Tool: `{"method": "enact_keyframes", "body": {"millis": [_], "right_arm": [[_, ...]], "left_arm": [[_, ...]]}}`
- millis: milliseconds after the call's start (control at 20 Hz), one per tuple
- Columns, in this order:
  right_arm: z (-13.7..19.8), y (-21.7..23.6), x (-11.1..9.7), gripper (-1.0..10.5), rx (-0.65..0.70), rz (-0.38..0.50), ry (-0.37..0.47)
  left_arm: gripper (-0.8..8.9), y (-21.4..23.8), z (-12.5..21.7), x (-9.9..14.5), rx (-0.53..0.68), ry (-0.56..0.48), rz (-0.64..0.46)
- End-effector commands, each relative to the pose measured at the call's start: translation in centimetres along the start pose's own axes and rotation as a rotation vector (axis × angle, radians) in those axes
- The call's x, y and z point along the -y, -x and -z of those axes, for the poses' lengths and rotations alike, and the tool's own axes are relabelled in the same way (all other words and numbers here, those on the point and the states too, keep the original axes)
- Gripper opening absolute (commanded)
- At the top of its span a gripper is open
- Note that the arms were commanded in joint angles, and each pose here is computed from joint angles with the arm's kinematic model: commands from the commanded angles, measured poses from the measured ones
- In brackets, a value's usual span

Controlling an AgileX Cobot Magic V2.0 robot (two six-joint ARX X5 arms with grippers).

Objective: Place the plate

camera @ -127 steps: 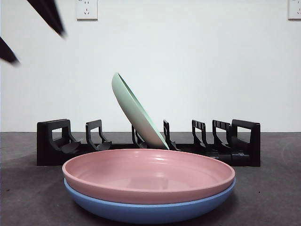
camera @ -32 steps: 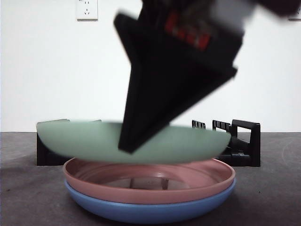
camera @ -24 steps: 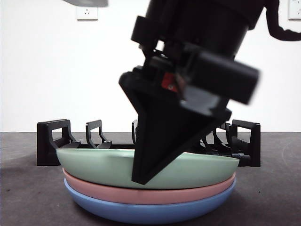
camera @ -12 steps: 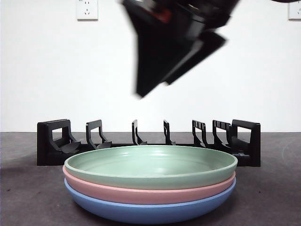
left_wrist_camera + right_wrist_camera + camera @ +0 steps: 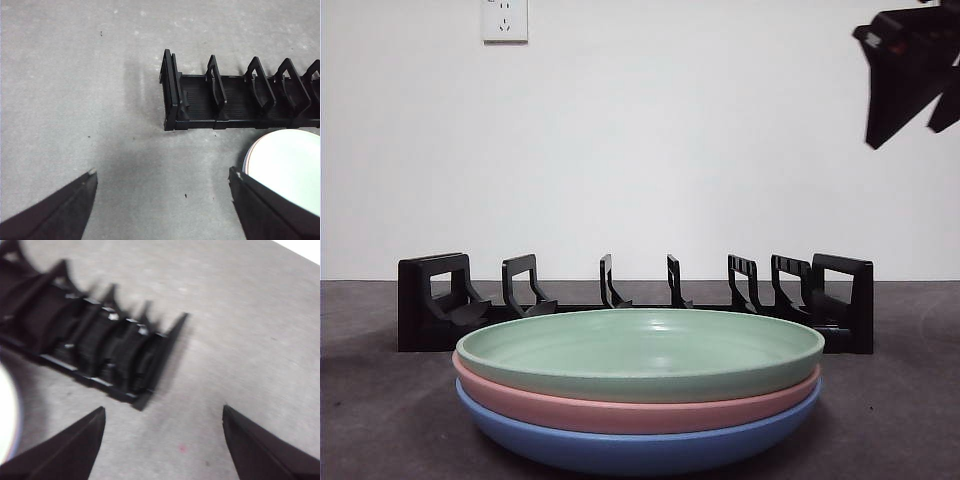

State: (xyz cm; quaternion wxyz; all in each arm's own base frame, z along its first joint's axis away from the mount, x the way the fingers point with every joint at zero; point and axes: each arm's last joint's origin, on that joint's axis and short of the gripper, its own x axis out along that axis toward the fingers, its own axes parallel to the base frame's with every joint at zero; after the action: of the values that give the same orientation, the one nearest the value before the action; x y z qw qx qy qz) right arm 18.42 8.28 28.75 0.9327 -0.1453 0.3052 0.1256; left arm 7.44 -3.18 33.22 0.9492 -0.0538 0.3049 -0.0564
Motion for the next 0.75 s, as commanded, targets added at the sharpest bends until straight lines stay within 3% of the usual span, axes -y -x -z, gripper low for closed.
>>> {"method": "enact_keyframes", "body": {"millis": [50, 100, 150, 200, 250, 350, 700, 750], "right_arm": [[0.13, -0.08, 0.04, 3.7, -0.026, -0.002, 0.001], [0.27, -0.07, 0.03, 3.7, -0.04, -0.003, 0.003], [0.39, -0.07, 0.0, 2.8, -0.052, -0.008, 0.006], [0.47, -0.07, -0.01, -0.2, -0.061, -0.009, 0.008], [0.43, -0.07, 0.0, 0.2, -0.057, -0.009, 0.004], [0.4, -0.07, -0.14, 0.2, -0.052, -0.054, -0.021], [0.3, -0.08, -0.11, 0.2, -0.041, -0.055, -0.024], [0.3, -0.08, -0.11, 0.2, -0.041, -0.055, -0.024]], "left_arm": [[4.06, 0.24, -0.31, 0.05, 0.013, 0.005, 0.001], [4.06, 0.24, -0.31, 0.05, 0.013, 0.005, 0.001], [3.55, 0.24, -0.31, 0.05, 0.013, 0.006, 0.001], [-0.08, 0.24, -0.26, 0.04, 0.007, -0.002, 0.001], [0.06, 0.23, -0.23, 0.03, 0.005, -0.009, 0.0], [0.07, 0.24, -0.24, 0.04, 0.006, -0.008, 0.001], [0.07, 0.25, -0.26, 0.04, 0.008, -0.007, 0.001], [0.07, 0.29, -0.29, 0.01, 0.02, -0.079, -0.006]]}}
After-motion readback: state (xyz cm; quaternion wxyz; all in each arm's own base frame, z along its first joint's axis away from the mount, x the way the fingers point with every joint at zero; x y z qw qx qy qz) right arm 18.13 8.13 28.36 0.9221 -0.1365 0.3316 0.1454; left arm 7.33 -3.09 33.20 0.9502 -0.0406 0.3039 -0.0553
